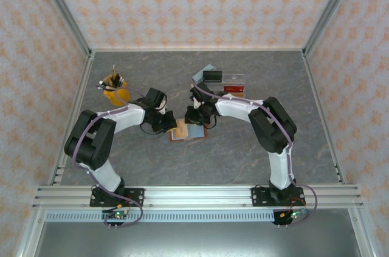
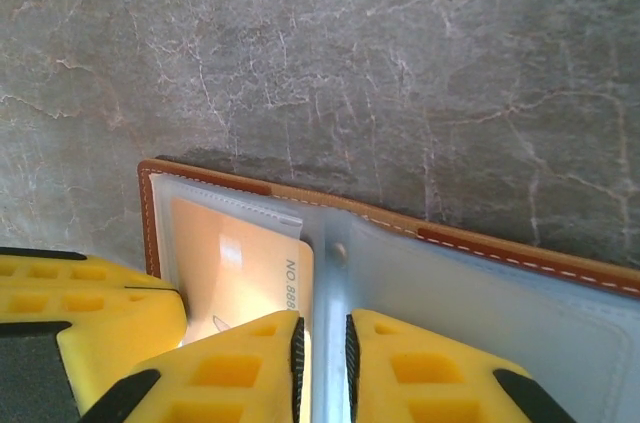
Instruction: Take the credit cards out of the card holder
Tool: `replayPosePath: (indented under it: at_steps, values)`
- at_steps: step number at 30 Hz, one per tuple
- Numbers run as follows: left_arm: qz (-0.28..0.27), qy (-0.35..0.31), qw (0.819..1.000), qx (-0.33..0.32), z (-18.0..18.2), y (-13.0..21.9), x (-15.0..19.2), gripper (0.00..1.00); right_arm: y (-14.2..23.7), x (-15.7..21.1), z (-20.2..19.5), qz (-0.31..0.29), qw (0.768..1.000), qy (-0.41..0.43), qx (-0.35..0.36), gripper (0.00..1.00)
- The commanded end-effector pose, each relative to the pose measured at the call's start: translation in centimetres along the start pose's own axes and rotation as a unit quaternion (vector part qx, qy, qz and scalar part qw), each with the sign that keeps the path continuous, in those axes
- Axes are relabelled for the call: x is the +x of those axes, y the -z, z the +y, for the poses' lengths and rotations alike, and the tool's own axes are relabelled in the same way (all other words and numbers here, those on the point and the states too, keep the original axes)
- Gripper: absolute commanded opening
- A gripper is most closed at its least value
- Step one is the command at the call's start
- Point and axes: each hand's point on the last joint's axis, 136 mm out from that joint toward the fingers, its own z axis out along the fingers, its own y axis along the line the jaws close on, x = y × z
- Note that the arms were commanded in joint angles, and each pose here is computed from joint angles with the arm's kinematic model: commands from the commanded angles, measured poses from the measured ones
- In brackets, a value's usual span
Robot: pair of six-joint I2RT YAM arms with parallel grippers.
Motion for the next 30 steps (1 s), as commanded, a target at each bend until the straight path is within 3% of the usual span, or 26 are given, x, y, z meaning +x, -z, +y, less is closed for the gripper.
replayPosePath:
  at_steps: [1,30]
  values:
    - [-0.004,0.002,0.999,-0.034,1.1,-0.5,-0.2,0.10,-0.9,0.0,-0.6,0.006,1.000,-0.012,-0.008,0.20]
    - [0.013,0.011,0.998,-0.056,3.2,-1.7,1.0,0.10,-1.9,1.1,0.9,0.031,0.995,-0.015,-0.093,0.15]
